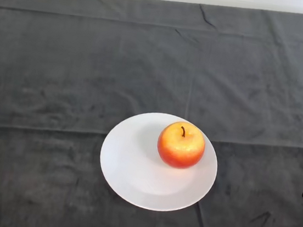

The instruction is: Move the apple to the plate

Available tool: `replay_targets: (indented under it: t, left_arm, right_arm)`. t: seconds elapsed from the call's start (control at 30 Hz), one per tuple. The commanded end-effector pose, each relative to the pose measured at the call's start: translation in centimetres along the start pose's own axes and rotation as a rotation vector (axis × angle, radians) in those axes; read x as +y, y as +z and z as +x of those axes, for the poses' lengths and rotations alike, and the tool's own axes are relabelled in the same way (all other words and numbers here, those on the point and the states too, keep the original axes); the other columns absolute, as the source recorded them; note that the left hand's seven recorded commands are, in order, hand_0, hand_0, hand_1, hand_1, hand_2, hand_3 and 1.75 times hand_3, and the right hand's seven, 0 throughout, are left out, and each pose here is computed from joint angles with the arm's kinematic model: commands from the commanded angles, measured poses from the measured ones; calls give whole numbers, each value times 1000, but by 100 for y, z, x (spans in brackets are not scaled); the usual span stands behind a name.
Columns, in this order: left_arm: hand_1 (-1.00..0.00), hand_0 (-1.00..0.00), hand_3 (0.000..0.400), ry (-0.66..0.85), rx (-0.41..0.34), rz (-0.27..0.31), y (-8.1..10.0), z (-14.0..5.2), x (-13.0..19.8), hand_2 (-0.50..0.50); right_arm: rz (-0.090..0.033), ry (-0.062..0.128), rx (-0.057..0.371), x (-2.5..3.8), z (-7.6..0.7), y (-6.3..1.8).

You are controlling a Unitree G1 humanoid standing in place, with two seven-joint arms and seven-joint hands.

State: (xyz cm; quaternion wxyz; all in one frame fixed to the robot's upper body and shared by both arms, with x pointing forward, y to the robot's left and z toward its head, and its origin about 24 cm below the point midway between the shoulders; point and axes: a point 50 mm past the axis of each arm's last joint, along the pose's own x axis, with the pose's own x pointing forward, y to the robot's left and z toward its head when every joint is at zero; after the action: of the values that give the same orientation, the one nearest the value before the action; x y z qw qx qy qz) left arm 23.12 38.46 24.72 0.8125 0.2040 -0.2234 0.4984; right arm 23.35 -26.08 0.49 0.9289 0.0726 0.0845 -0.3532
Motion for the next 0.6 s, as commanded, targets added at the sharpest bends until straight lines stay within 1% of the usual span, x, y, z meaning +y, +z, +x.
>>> replay_targets:
  t: [0.03,0.6]
  left_arm:
    - [0,0,0,57,-30,57,13,124,191,0]
    - [0,0,0,197,-4,46,-100,225,488,0]
  right_arm:
    - [-7,-17,93,-36,-55,-189]
    - [-7,-17,93,-35,-55,-189]
